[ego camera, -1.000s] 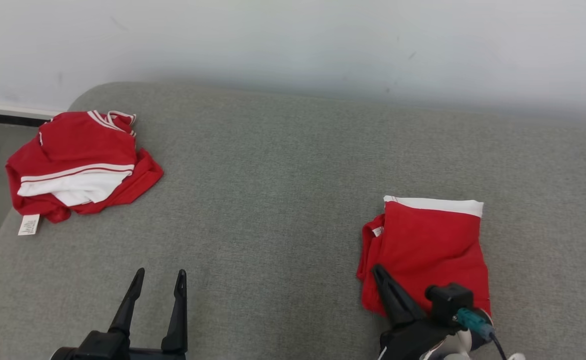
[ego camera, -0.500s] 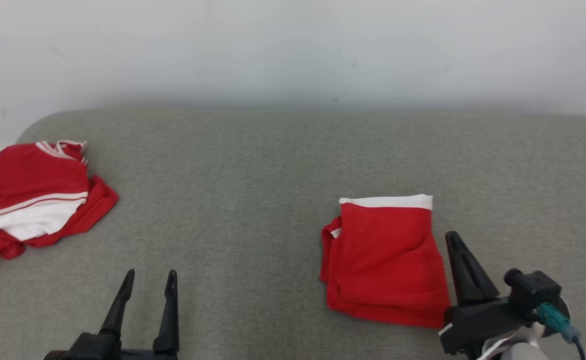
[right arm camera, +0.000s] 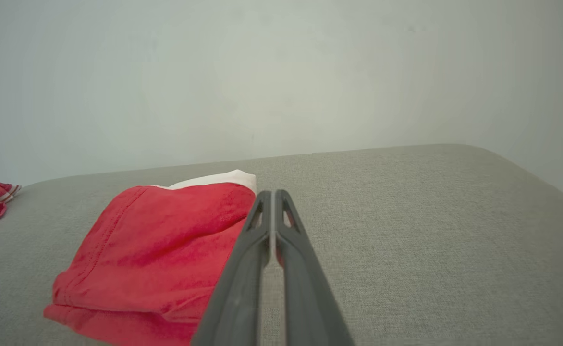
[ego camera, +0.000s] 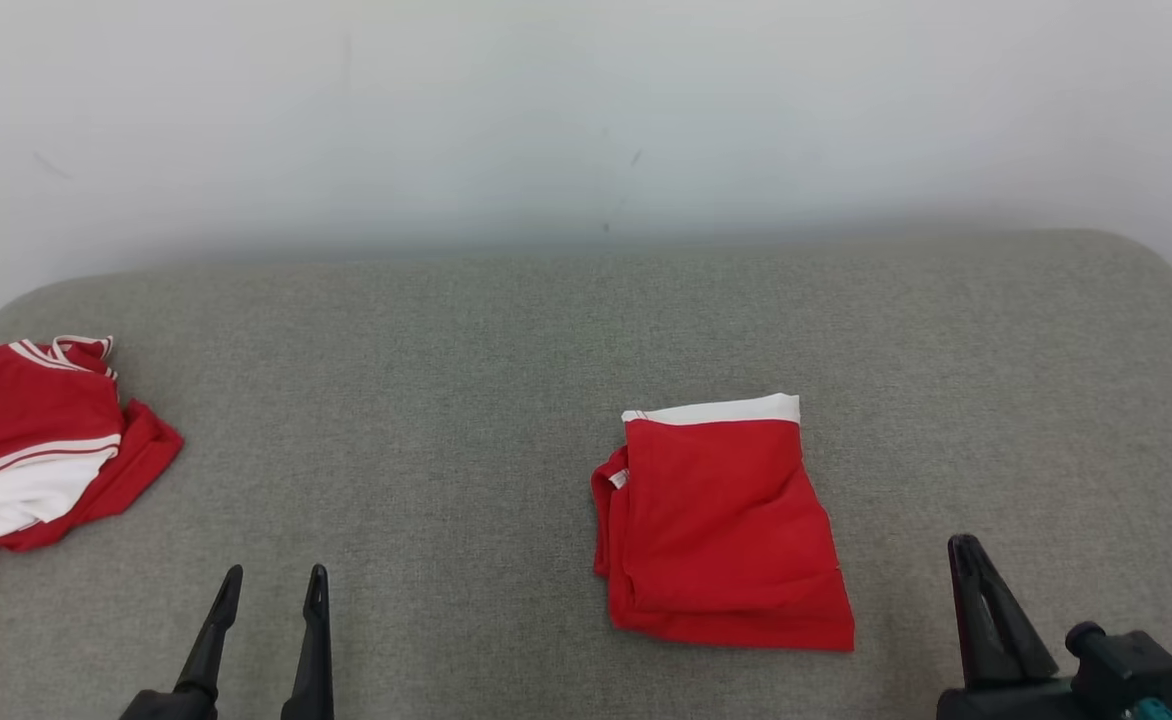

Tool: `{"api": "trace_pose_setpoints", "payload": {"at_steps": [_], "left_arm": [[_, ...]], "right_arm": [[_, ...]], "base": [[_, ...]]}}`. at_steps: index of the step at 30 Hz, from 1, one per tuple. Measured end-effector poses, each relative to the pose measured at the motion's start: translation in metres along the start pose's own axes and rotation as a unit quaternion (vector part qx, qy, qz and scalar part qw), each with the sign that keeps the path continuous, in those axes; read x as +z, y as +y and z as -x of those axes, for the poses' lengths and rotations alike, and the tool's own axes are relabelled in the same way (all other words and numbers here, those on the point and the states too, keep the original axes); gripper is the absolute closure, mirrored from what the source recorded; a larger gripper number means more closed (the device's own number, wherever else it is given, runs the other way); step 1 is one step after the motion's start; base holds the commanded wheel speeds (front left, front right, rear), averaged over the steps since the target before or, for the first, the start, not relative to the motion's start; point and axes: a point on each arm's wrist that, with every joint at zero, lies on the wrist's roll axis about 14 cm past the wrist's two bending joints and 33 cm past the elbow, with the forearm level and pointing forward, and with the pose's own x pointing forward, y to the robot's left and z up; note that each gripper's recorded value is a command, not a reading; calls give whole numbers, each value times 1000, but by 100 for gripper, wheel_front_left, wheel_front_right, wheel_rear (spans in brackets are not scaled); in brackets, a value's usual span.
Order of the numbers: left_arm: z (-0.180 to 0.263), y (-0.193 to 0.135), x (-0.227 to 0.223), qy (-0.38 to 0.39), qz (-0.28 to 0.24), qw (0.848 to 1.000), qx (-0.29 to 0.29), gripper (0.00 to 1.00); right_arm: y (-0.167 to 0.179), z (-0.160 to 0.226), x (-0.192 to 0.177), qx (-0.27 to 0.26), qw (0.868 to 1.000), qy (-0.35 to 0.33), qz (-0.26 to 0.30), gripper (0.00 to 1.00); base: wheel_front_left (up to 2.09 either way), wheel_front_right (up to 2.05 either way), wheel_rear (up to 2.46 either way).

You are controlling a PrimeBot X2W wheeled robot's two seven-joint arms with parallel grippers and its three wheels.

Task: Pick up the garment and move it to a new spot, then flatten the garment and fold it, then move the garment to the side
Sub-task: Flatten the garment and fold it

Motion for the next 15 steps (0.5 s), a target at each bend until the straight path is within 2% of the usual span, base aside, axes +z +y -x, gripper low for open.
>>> {"api": "trace_pose_setpoints", "payload": {"at_steps": [1,2,3,15], "left_arm": [[0,0,0,0,0,1000,-1,0],[0,-1,0,0,0,1000,-1,0],[1,-1,0,1,0,1000,-2,0],[18,3,-8,16,-9,1000,2,0]], "right_arm": [[-1,3,0,-2,1000,0,-1,64],[-2,6,0,-4,1000,0,0,17],[-1,8,0,-5,1000,-1,1,0],[1,18,1,-10,1000,-4,-1,0]], "base": [[0,0,0],[0,0,0],[0,0,0],[0,0,0]]}}
